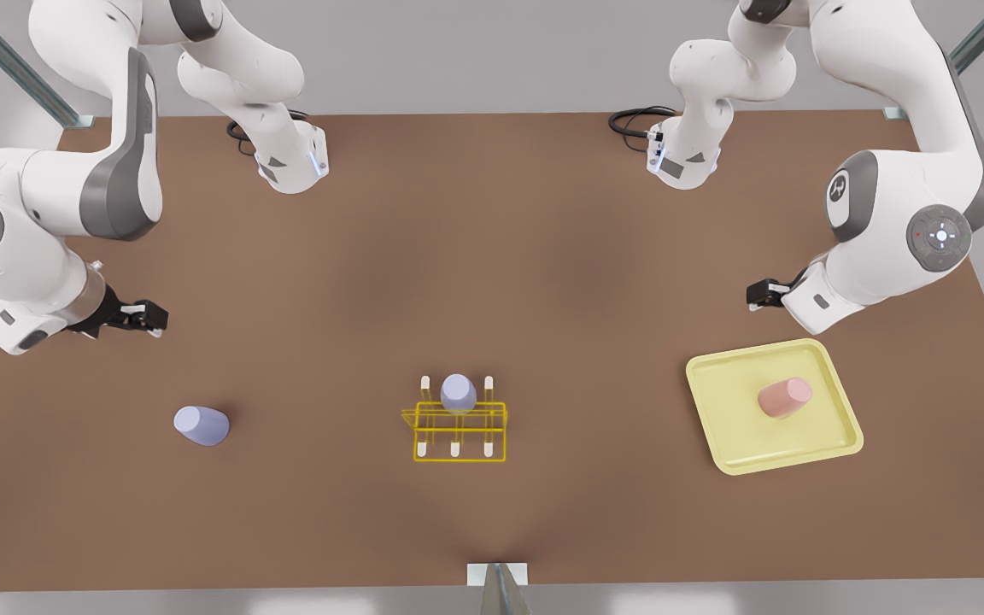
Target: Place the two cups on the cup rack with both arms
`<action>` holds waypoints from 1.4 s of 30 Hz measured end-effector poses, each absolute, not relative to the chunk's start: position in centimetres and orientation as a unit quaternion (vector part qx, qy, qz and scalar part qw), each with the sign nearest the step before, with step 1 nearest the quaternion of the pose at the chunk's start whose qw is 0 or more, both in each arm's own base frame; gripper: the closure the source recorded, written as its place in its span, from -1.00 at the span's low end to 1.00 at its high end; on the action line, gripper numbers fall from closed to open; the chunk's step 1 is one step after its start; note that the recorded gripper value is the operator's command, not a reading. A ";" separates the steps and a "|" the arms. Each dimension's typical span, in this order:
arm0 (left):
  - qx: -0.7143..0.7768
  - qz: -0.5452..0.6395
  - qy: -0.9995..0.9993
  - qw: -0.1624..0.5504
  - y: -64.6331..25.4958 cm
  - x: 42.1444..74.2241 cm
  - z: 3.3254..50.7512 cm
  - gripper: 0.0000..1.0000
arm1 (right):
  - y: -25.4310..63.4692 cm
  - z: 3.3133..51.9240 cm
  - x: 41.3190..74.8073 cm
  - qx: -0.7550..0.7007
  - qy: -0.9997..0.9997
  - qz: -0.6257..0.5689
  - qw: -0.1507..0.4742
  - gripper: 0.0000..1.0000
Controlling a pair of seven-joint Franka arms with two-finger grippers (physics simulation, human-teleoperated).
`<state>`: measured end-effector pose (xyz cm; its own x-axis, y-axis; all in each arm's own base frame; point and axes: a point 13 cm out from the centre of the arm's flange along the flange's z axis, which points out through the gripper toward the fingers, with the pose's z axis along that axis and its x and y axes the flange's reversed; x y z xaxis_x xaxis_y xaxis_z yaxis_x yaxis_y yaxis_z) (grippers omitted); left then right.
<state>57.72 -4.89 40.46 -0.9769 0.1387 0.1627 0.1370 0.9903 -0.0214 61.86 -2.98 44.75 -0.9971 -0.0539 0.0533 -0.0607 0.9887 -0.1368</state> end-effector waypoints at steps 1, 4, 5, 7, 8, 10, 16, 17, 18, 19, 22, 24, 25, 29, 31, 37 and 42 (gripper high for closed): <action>-0.069 0.005 -0.994 0.082 -4.9 57.7 40.5 -1.00 | -3.0 44.6 61.9 0.029 -0.997 0.070 0.026 -1.00; -0.069 0.003 -0.994 0.082 -4.9 58.5 40.1 -1.00 | -3.4 41.7 63.4 0.034 -0.995 0.081 0.043 -1.00; -0.065 0.001 -0.994 0.087 -4.4 59.3 38.8 -1.00 | -3.7 39.6 64.5 0.037 -0.994 0.089 0.053 -1.00; -0.029 0.000 -0.995 0.097 -0.1 61.1 34.8 -1.00 | -5.5 35.5 66.5 0.030 -0.993 0.093 0.069 -1.00; -0.012 -0.001 -0.994 0.104 2.1 62.0 31.9 -1.00 | -6.8 33.5 67.0 0.020 -0.993 0.088 0.076 -1.00; 0.014 -0.003 -0.994 0.104 5.6 63.5 27.2 -1.00 | -8.6 30.5 67.5 0.005 -0.994 0.073 0.084 -1.00; 0.037 -0.012 -0.998 0.049 9.4 67.0 20.7 -1.00 | -8.4 24.7 69.1 -0.020 -0.996 0.014 0.081 -1.00; 0.041 -0.012 -0.998 0.045 9.9 66.6 19.7 -1.00 | -8.4 23.8 69.4 -0.023 -0.997 0.009 0.077 -1.00; 0.044 -0.013 -0.998 0.039 10.3 66.5 19.2 -1.00 | -8.5 23.1 69.8 -0.026 -0.997 0.005 0.073 -1.00; 0.045 -0.014 -0.998 0.032 10.6 66.5 18.6 -1.00 | -8.8 22.4 70.5 -0.030 -0.997 0.001 0.066 -1.00; 0.046 -0.016 -0.999 0.012 10.8 66.4 17.1 -1.00 | -9.4 21.1 72.4 -0.035 -0.998 -0.004 0.043 -1.00; 0.046 -0.018 -0.999 0.003 10.9 66.5 16.3 -1.00 | -9.5 20.0 72.9 -0.035 -0.999 -0.006 0.038 -1.00; 0.046 -0.018 -0.999 -0.002 10.9 66.6 16.0 -1.00 | -9.5 19.1 73.0 -0.035 -0.999 -0.007 0.039 -1.00; 0.046 -0.020 -0.999 -0.005 11.0 66.2 14.0 -1.00 | -9.2 17.0 73.1 -0.028 -0.999 -0.007 0.039 -1.00; 0.045 -0.020 -0.999 -0.006 11.0 66.0 13.1 -1.00 | -9.2 15.4 72.5 -0.024 -0.999 -0.005 0.043 -1.00; 0.050 -0.022 -0.998 -0.005 11.8 65.4 10.5 -1.00 | -8.9 13.9 71.7 -0.010 -0.999 -0.001 0.031 -1.00; 0.052 -0.022 -0.998 0.002 11.9 64.4 9.1 -1.00 | -8.6 12.1 70.1 -0.001 -1.000 -0.001 0.015 -1.00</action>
<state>64.45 11.93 9.09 -0.9946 -0.1035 0.0009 -0.1034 0.9937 0.0442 70.09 -8.55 12.11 -0.9995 0.0027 0.0300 0.0027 1.0000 0.0014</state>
